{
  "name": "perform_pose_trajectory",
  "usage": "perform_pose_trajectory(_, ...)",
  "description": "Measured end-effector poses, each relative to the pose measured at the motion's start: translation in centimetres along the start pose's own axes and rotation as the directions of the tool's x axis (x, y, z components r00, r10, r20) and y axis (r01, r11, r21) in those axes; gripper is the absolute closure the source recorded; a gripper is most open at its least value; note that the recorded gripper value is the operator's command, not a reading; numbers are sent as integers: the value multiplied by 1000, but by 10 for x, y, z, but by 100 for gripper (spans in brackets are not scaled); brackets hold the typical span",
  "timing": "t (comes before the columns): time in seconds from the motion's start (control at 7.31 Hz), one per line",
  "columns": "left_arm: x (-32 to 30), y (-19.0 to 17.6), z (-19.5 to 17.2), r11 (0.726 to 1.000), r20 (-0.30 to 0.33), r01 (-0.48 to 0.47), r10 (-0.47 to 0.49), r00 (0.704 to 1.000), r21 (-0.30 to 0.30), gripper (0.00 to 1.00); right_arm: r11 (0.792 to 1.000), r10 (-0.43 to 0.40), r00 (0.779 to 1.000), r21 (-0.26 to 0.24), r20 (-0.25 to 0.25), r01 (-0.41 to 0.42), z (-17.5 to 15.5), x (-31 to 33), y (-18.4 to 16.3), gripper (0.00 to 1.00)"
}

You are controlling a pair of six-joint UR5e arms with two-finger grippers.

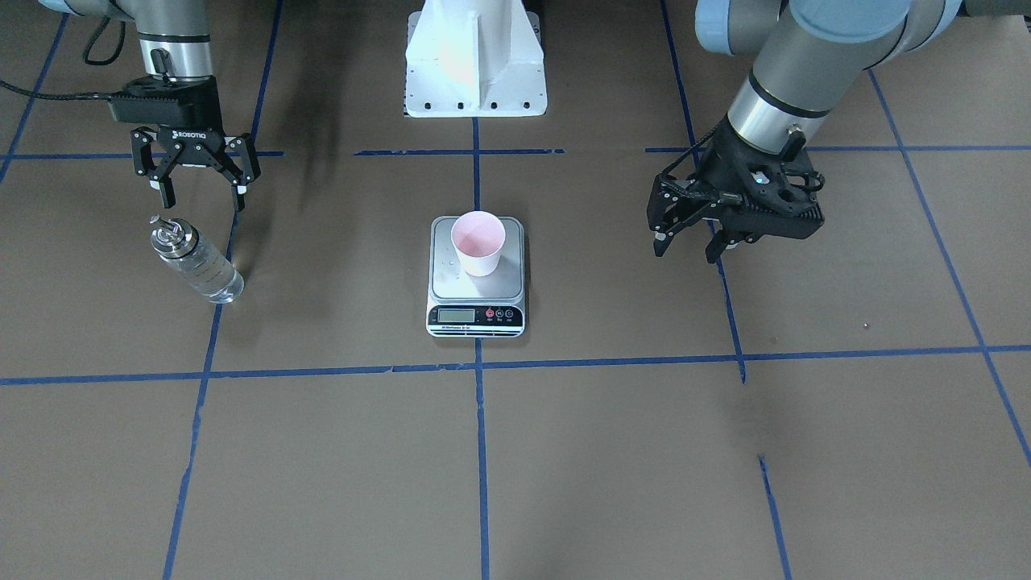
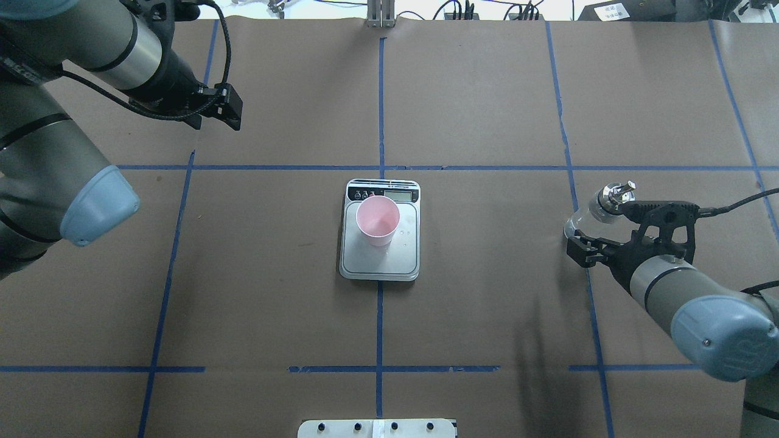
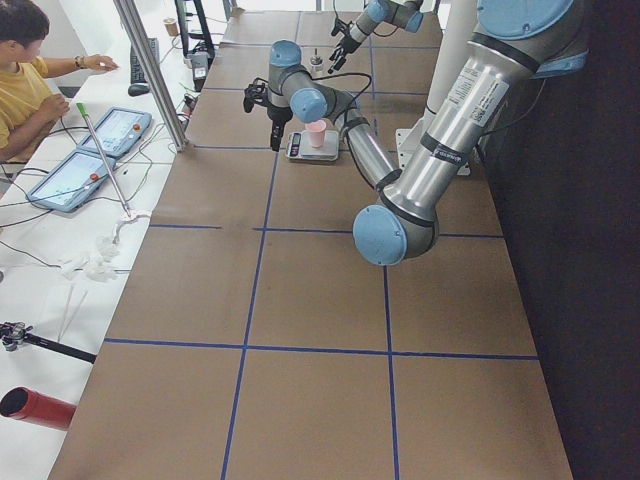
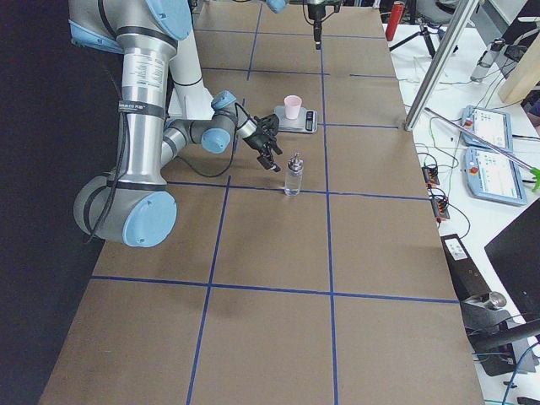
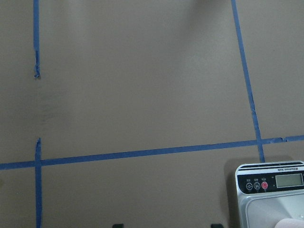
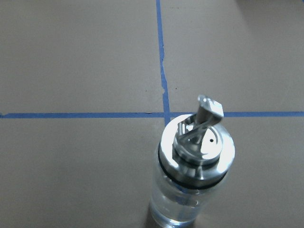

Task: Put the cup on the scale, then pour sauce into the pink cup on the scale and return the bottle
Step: 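Close the right gripper around the glass sauce bottle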

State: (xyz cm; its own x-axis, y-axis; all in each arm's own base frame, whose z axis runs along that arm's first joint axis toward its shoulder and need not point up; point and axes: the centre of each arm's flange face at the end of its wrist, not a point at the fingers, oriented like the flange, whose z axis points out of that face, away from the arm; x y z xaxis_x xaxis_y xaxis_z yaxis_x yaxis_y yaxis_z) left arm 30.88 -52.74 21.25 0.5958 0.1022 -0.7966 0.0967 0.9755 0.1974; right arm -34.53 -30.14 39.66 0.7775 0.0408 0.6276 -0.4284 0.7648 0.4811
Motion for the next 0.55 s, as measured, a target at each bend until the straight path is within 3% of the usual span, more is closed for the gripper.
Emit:
perform_pose_trajectory(0.27, -1, 0, 0, 1000, 1, 0, 0, 1000, 0, 30, 996, -2, 1000, 89, 28, 0, 15, 13, 27, 4)
perform_pose_trajectory(0.55, -1, 1, -1, 1000, 3, 1, -1, 1000, -2, 30, 987, -12, 1000, 163, 22, 8, 28, 28, 42, 7)
